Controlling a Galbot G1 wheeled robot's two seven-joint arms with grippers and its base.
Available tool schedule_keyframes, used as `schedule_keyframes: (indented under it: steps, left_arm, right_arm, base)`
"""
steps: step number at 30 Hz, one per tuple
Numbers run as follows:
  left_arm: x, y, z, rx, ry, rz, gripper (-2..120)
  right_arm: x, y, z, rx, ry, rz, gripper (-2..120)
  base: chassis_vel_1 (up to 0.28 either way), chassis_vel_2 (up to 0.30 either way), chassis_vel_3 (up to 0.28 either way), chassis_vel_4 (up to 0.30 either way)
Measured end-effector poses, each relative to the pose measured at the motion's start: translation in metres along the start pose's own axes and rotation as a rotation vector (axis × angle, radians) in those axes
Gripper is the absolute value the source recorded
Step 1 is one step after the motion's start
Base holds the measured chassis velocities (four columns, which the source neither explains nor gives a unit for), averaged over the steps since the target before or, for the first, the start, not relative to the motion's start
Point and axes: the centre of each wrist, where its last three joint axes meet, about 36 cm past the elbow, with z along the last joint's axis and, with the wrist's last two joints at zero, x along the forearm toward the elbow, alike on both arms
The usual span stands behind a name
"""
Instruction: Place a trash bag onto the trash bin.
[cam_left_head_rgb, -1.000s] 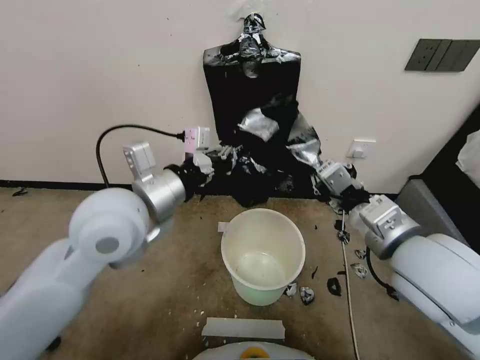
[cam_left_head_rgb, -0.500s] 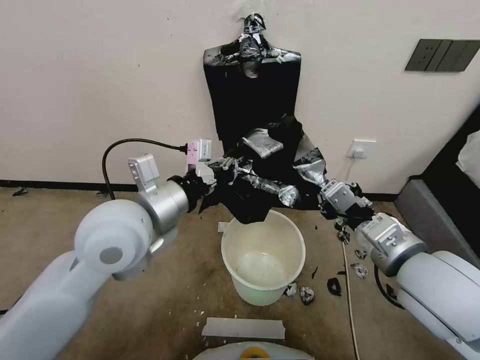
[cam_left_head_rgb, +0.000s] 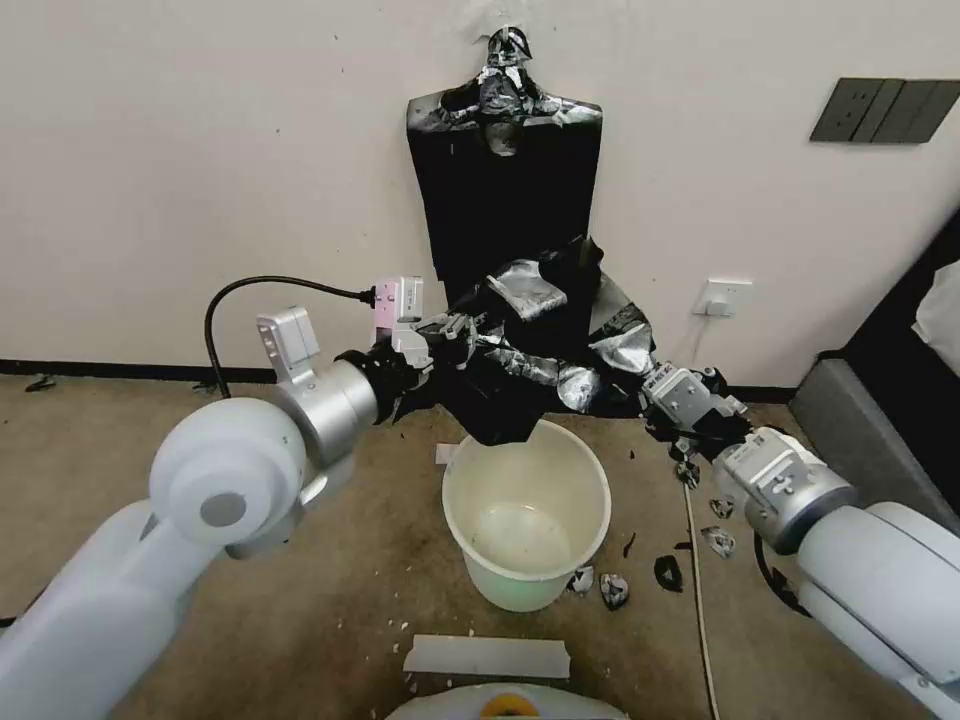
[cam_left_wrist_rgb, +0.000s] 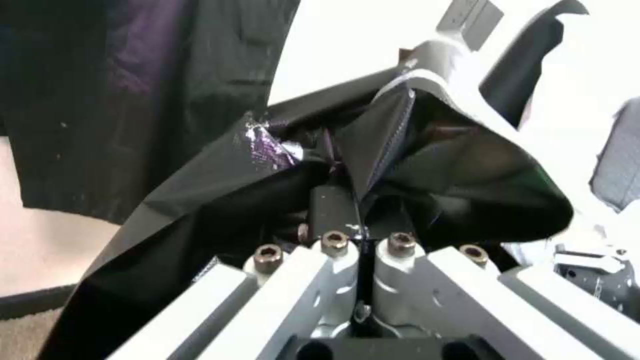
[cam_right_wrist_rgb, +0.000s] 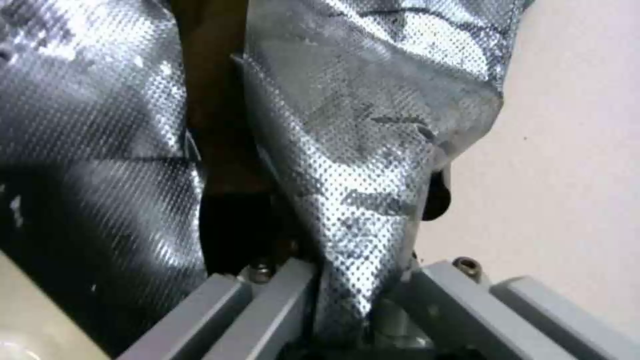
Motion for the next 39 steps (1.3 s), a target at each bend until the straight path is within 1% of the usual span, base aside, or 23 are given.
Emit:
schedule_keyframes:
  steps: [2,3,5,6,8,9,10,11,16,22,25,26,30,31,32,34,35,38,39]
  left_arm:
    - [-0.002,0.001,0.015,0.005,0.013,-0.006,0]
    - [-0.002,0.001,0.015,0.005,0.013,-0.006,0]
    - [-0.005,0.002,0.036,0.013,0.032,-0.015,0]
    - [-0.005,0.002,0.036,0.013,0.032,-0.015,0]
    - [-0.006,0.001,0.058,0.02,0.055,-0.026,0]
    - [-0.006,0.001,0.058,0.02,0.055,-0.026,0]
    - [-0.007,-0.001,0.069,0.03,0.076,-0.028,0]
    - [-0.006,-0.002,0.076,0.045,0.096,-0.027,0]
    - [0.0,-0.008,0.079,0.079,0.115,-0.027,0]
    - [0.004,-0.003,0.083,0.061,0.123,-0.064,0]
    - [0.007,0.0,0.089,0.041,0.134,-0.091,0]
    - [0.007,0.0,0.089,0.041,0.134,-0.091,0]
    - [0.015,0.005,0.098,0.017,0.17,-0.127,0]
    - [0.015,0.005,0.098,0.017,0.17,-0.127,0]
    - [0.016,0.006,0.101,0.013,0.177,-0.134,0]
    - [0.018,0.009,0.113,0.009,0.209,-0.163,0]
    - [0.018,0.009,0.113,0.009,0.209,-0.163,0]
    - [0.021,0.013,0.134,0.004,0.256,-0.206,0]
    - [0.021,0.013,0.134,0.004,0.256,-0.206,0]
  right_arm:
    - [0.0,0.0,0.0,-0.001,-0.004,0.0,0]
    - [0.0,0.0,0.0,-0.001,-0.004,0.0,0]
    - [0.0,0.0,0.0,-0.002,-0.004,0.0,0]
    - [0.0,0.0,0.0,-0.002,-0.004,0.0,0]
    - [0.0,0.0,0.0,-0.003,-0.005,-0.001,0]
    - [0.0,0.0,0.0,-0.003,-0.005,-0.001,0]
    - [0.0,0.0,0.001,-0.004,-0.008,-0.001,0]
    - [0.0,0.0,0.001,-0.003,-0.009,-0.001,0]
    - [0.0,-0.002,0.001,0.012,-0.009,0.001,0]
    - [0.002,0.005,0.005,-0.001,0.009,-0.016,0]
    - [0.006,0.02,0.011,-0.012,0.037,-0.052,0]
    - [0.006,0.02,0.011,-0.012,0.037,-0.052,0]
    - [0.015,0.047,0.021,-0.013,0.052,-0.091,0]
    - [0.015,0.047,0.021,-0.013,0.052,-0.091,0]
    - [0.016,0.05,0.022,-0.015,0.05,-0.093,0]
    - [0.016,0.057,0.028,-0.022,0.058,-0.094,0]
    - [0.016,0.057,0.028,-0.022,0.058,-0.094,0]
    - [0.011,0.071,0.045,-0.043,0.098,-0.118,0]
    - [0.011,0.071,0.045,-0.043,0.098,-0.118,0]
  base:
    - [0.0,0.0,0.0,0.0]
    - [0.0,0.0,0.0,0.0]
    - [0.0,0.0,0.0,0.0]
    - [0.0,0.0,0.0,0.0]
    - [0.0,0.0,0.0,0.0]
    - [0.0,0.0,0.0,0.0]
    - [0.0,0.0,0.0,0.0]
    - [0.0,0.0,0.0,0.0]
    - [0.0,0.0,0.0,0.0]
    - [0.0,0.0,0.0,0.0]
    - [0.0,0.0,0.0,0.0]
    - [0.0,0.0,0.0,0.0]
    - [0.0,0.0,0.0,0.0]
    - [0.0,0.0,0.0,0.0]
    - [0.0,0.0,0.0,0.0]
    - [0.0,0.0,0.0,0.0]
    - [0.0,0.0,0.0,0.0]
    - [0.0,0.0,0.0,0.0]
    - [0.0,0.0,0.0,0.0]
